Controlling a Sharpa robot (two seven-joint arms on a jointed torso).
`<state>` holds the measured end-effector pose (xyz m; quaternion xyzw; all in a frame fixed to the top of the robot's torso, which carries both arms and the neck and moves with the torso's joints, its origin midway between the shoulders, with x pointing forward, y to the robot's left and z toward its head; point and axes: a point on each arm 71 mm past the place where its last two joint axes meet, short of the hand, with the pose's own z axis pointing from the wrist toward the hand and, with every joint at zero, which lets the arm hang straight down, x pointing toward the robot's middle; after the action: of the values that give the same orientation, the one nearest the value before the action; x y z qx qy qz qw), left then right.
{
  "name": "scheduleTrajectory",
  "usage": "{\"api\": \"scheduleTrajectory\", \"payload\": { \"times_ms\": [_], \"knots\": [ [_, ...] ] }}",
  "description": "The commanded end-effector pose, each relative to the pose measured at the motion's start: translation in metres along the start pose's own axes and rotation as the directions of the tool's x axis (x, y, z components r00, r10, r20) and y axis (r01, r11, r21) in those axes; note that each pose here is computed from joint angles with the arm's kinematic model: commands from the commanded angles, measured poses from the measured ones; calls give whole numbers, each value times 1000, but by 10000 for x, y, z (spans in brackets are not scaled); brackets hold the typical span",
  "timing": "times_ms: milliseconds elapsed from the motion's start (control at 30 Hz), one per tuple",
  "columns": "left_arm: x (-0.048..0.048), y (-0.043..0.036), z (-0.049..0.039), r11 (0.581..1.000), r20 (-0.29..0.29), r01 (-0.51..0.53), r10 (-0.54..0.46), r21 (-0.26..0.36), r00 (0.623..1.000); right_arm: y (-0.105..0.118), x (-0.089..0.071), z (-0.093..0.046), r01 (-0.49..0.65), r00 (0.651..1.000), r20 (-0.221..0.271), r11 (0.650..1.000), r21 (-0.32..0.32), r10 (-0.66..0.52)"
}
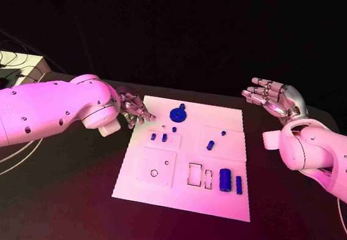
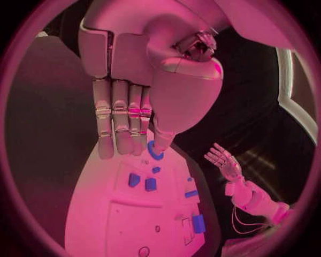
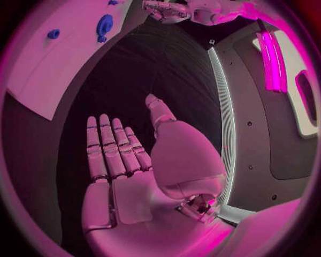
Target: Assemble the parts on the task board
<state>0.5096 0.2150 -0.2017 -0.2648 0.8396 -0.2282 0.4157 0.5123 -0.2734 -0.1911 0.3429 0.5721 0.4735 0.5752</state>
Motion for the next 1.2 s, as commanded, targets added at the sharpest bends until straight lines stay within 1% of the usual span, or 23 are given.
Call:
{"api": "scheduleTrajectory", "payload": {
  "times_ms": [33,67,100,167,267,333,400,533,667,733,867,1033,1200],
  "knots": [
    [-38,-134,-13,979,22,100,-105,180,994,11,9,-2,1,1000,-13,1000,-13,-1],
    [-43,-146,-15,975,23,103,-110,196,994,11,9,-2,1,1000,-13,1000,-14,-1],
    [-47,-170,-18,968,24,107,-115,225,993,12,10,-2,0,1000,-14,1000,-15,-1],
    [-51,-231,-27,949,27,105,-118,297,993,13,11,-2,0,1000,-14,1000,-17,0],
    [-41,-306,-40,923,45,65,-89,380,995,14,11,-1,1,1000,-16,1000,-19,-1],
    [-17,-350,-49,900,70,16,-52,435,996,13,11,0,1,1000,-18,1000,-20,-1],
    [13,-382,-56,878,98,-35,-14,478,995,13,11,0,2,1000,-19,1000,-21,-3],
    [118,-456,-56,809,186,-192,104,555,977,11,14,0,7,1000,-24,1000,-24,-8],
    [247,-500,-20,739,264,-344,229,579,937,9,21,-1,11,1000,-28,1000,-26,-11],
    [328,-511,18,700,299,-422,300,576,906,8,26,-2,11,999,-30,1000,-27,-12],
    [441,-520,92,640,349,-526,394,560,850,8,38,-2,13,999,-33,999,-29,-14],
    [523,-527,178,586,387,-607,468,537,795,8,48,-2,15,999,-37,999,-31,-16],
    [548,-530,226,561,407,-649,507,514,760,8,52,-3,15,999,-38,999,-31,-16]
  ]
}}
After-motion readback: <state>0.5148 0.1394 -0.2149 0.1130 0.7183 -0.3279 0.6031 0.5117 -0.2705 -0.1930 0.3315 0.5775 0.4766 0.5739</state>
